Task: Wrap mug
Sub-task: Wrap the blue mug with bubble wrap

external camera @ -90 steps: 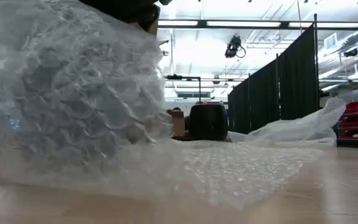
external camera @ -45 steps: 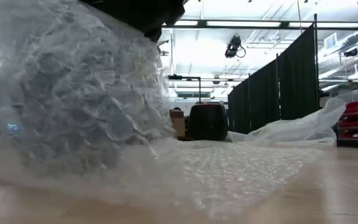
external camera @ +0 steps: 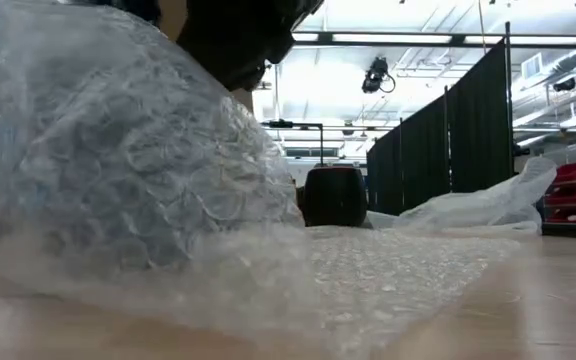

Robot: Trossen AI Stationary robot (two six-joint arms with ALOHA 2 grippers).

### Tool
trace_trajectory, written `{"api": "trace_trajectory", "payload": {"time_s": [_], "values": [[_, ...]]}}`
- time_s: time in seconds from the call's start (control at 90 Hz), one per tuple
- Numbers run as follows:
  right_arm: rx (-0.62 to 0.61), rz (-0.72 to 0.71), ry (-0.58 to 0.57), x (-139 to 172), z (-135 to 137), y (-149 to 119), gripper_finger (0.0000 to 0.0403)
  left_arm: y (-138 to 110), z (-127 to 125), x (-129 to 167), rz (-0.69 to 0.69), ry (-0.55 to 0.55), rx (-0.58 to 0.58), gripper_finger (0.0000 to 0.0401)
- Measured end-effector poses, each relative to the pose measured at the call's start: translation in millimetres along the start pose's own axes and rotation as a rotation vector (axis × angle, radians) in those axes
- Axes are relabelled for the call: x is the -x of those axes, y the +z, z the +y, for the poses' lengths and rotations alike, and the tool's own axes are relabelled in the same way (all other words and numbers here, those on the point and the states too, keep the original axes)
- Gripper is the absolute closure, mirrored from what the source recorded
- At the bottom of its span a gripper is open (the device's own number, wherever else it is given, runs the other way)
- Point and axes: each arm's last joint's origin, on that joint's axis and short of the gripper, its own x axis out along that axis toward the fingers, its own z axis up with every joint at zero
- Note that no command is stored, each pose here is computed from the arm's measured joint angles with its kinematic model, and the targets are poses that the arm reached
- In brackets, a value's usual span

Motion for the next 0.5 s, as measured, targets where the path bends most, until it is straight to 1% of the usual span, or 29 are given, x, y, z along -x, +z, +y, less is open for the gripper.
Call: {"api": "trace_trajectory", "payload": {"time_s": [0.067, 0.156, 0.278, 0.344, 0.5], "values": [[0.0, 0.006, 0.001, 0.0, -0.2, -0.6, 0.0403, -4.2, -11.2, 7.3, 0.013, 0.0, -0.032, 0.0272], [0.001, 0.01, 0.001, 0.0, -0.2, -0.9, 0.0403, -17.4, -25.6, 12.1, 0.064, -0.002, -0.072, 0.0272], [0.002, 0.016, 0.001, 0.0, -0.3, -1.4, 0.0403, -38.4, -44.8, 16.5, 0.112, 0.0, -0.073, 0.0272], [0.002, 0.015, -0.003, 0.0, -0.3, -1.4, 0.0403, -50.6, -51.6, 18.6, 0.12, 0.043, -0.061, 0.0272], [0.0, 0.015, -0.005, -0.1, -1.6, -1.3, 0.0403, -70.4, -57.2, 19.0, 0.057, 0.177, -0.079, 0.0272]]}}
